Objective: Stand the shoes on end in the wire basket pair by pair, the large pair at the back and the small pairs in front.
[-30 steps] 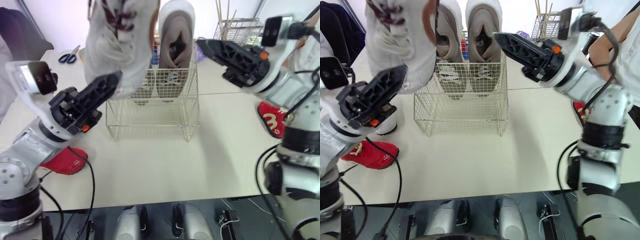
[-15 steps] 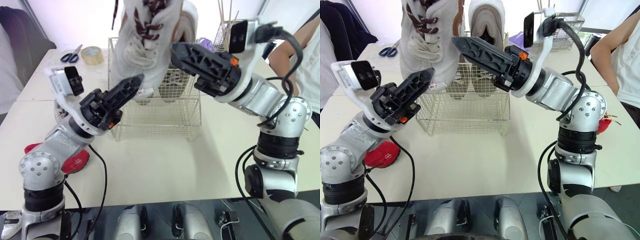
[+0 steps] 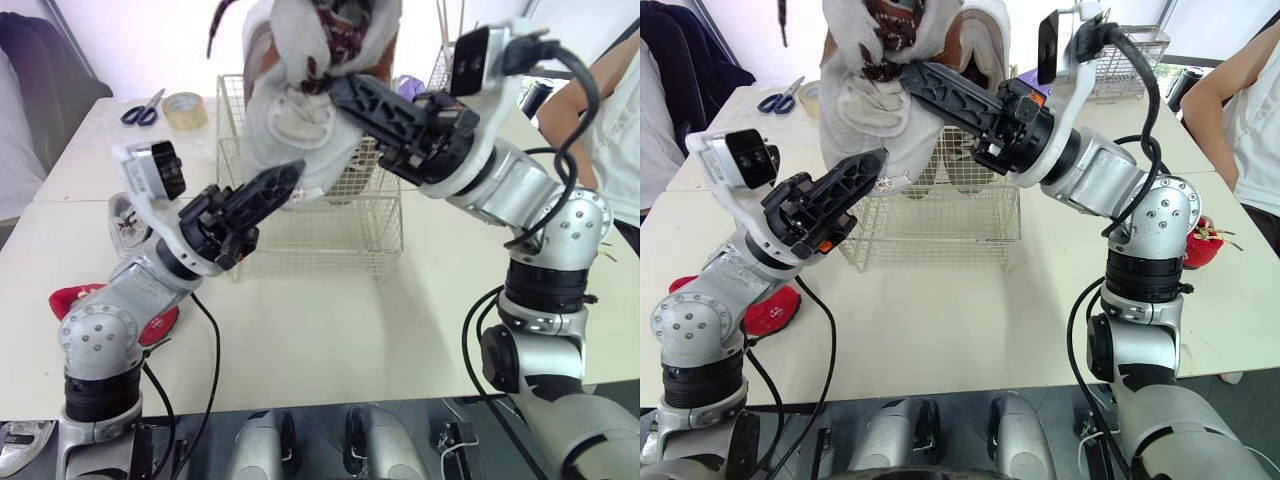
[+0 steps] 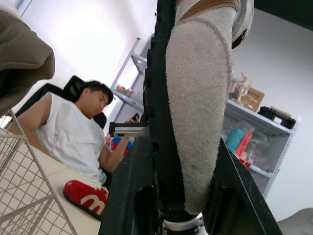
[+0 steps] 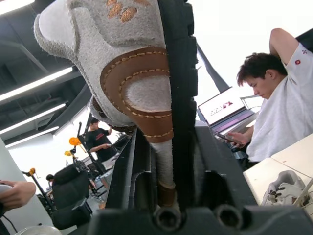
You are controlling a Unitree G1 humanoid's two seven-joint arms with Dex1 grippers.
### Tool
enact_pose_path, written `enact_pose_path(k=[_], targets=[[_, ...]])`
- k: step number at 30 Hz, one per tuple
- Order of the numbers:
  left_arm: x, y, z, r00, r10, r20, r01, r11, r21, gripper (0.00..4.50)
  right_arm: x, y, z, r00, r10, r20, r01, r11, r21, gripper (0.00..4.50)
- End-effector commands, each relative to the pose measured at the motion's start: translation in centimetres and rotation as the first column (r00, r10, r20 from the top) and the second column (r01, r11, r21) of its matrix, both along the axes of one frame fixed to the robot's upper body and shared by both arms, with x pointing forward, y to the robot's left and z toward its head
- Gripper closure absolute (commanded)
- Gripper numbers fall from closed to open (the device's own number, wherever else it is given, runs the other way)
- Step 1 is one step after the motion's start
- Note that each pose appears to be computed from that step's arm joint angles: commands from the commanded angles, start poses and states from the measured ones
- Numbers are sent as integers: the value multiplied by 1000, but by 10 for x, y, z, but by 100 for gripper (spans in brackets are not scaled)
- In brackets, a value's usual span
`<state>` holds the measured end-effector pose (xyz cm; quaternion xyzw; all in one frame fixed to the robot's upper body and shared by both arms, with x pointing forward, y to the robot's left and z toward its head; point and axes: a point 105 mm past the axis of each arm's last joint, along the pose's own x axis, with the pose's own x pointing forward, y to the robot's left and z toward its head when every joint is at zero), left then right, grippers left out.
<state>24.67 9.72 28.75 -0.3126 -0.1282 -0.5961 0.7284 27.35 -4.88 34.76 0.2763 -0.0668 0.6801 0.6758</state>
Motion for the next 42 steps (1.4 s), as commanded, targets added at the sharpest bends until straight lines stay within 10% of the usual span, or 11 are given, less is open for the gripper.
enact_pose_path(k=[1, 9, 27, 35, 42], targets=[[9, 5, -2, 995, 98, 25, -100, 990, 104, 214, -11, -10, 28, 975, -60, 212, 51, 998, 47, 381], [-18, 34, -24, 980, 184, 77, -199, 876, 438, 168, 45, -54, 10, 836, -208, 508, 294, 951, -94, 381], [-43, 51, -18, 956, 291, 47, -273, 816, 510, 168, 105, -56, -63, 842, -76, 534, 285, 903, -321, 381], [-37, 50, -19, 953, 299, 46, -281, 817, 503, 162, 113, -65, -67, 853, -111, 510, 321, 882, -345, 9], [-30, 51, -23, 953, 301, 42, -281, 821, 497, 162, 107, -86, -55, 823, -176, 540, 401, 854, -332, 3]])
